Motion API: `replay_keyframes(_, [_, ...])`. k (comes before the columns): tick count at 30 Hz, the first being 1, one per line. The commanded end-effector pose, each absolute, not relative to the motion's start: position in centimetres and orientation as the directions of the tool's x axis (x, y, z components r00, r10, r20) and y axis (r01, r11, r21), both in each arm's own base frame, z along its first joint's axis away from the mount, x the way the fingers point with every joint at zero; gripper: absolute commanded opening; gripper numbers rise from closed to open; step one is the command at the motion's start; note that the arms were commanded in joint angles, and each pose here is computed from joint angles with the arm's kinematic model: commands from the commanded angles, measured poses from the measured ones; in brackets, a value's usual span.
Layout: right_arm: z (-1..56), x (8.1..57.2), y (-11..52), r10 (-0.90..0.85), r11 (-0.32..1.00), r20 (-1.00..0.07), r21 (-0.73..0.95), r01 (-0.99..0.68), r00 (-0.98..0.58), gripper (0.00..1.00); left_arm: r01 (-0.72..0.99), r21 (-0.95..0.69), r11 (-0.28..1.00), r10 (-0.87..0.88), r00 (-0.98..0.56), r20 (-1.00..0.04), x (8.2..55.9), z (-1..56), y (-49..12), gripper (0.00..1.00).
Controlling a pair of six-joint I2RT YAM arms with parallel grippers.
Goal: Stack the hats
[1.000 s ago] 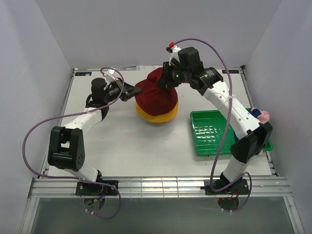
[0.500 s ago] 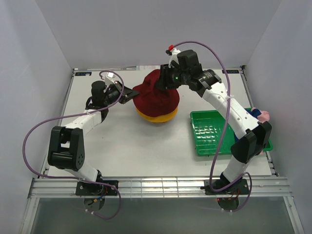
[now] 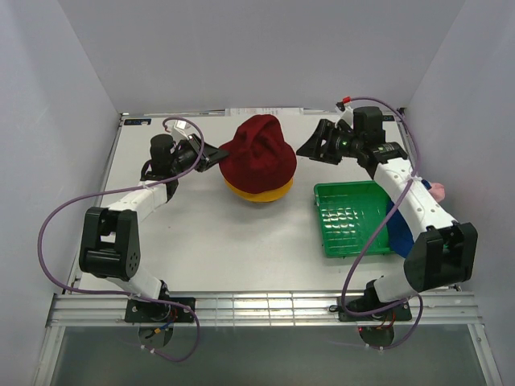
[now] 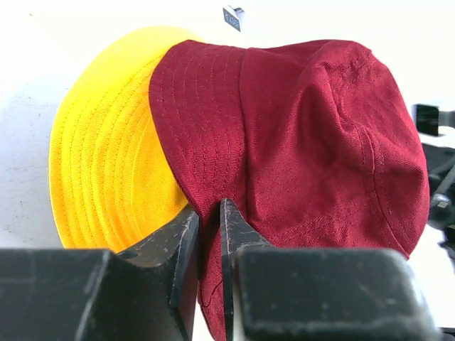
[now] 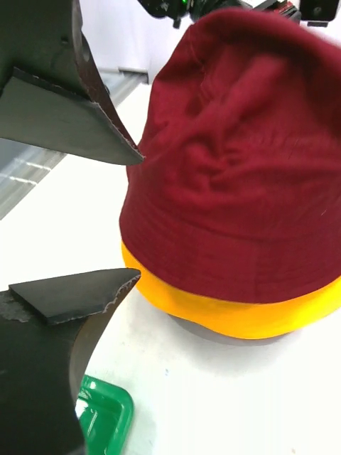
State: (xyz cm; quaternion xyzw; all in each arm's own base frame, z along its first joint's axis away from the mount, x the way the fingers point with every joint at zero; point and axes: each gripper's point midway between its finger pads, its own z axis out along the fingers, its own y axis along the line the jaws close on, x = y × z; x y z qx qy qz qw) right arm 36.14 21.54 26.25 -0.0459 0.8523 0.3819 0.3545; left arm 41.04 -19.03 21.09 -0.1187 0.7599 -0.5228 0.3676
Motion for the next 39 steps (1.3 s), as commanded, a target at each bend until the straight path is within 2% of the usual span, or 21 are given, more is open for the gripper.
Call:
replay_keyframes(1, [28.2, 35.1, 22.8, 0.229, 0.555, -0.615, 0.719, -0.417, -0.755, 0.66, 0.199, -0.871, 0.449, -0.572, -0.685, -0.451, 41.1, 20.6, -18.3, 0.25])
replay_keyframes(2, [27.7, 35.3, 22.7, 0.245, 0.546, -0.598, 0.735, -0.402, -0.763, 0.66, 0.197, -0.871, 0.449, -0.573, -0.685, -0.450, 41.2, 20.5, -18.3, 0.25])
replay_keyframes(6, [26.4, 35.6, 22.3, 0.278, 0.530, -0.557, 0.768, -0.359, -0.782, 0.67, 0.202, -0.872, 0.446, -0.571, -0.686, -0.451, 41.1, 20.7, -18.4, 0.40])
replay_keyframes(11, [25.0, 36.1, 22.0, 0.313, 0.513, -0.519, 0.797, -0.318, -0.796, 0.67, 0.196, -0.871, 0.451, -0.578, -0.679, -0.452, 41.1, 20.6, -18.0, 0.46])
replay_keyframes(18, [23.0, 37.1, 22.0, 0.328, 0.522, -0.490, 0.807, -0.277, -0.808, 0.67, 0.190, -0.873, 0.450, -0.586, -0.674, -0.449, 41.1, 20.7, -17.6, 0.47])
replay_keyframes(23, [21.8, 37.7, 22.1, 0.334, 0.522, -0.475, 0.812, -0.260, -0.814, 0.66, 0.181, -0.875, 0.449, -0.590, -0.675, -0.443, 41.2, 20.4, -17.5, 0.45])
replay_keyframes(39, [19.3, 38.3, 23.0, 0.375, 0.457, -0.389, 0.868, -0.197, -0.841, 0.62, 0.174, -0.876, 0.450, -0.588, -0.681, -0.437, 41.1, 20.0, -17.4, 0.25])
